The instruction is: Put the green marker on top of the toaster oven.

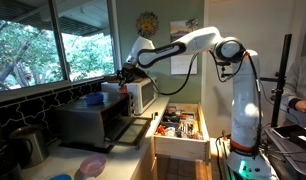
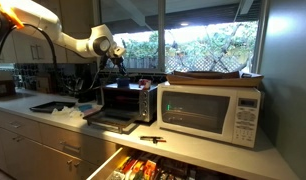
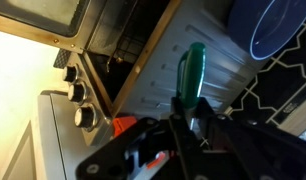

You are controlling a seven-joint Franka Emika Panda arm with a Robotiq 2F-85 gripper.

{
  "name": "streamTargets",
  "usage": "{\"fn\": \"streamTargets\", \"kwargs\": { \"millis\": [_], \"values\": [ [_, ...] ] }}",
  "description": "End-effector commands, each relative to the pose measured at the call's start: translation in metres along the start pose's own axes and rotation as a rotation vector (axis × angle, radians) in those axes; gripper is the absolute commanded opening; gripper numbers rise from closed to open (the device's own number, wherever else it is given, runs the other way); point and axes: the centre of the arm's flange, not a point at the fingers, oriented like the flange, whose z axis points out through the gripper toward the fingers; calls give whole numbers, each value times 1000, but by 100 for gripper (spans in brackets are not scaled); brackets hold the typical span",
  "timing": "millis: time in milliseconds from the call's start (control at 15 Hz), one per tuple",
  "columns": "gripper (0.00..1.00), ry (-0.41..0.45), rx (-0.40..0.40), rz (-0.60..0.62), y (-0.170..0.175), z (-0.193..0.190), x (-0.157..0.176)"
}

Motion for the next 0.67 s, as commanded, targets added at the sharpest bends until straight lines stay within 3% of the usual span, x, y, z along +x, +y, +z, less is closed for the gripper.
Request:
{"fn": "streamTargets", "kwargs": {
  "millis": [0,400,600],
  "values": [
    [5,-65,-35,-67,-36,26,5],
    [5,-58,-19,-130,-47,56,12],
    [5,-47,-42,-86,-47,70,27]
  ]
}}
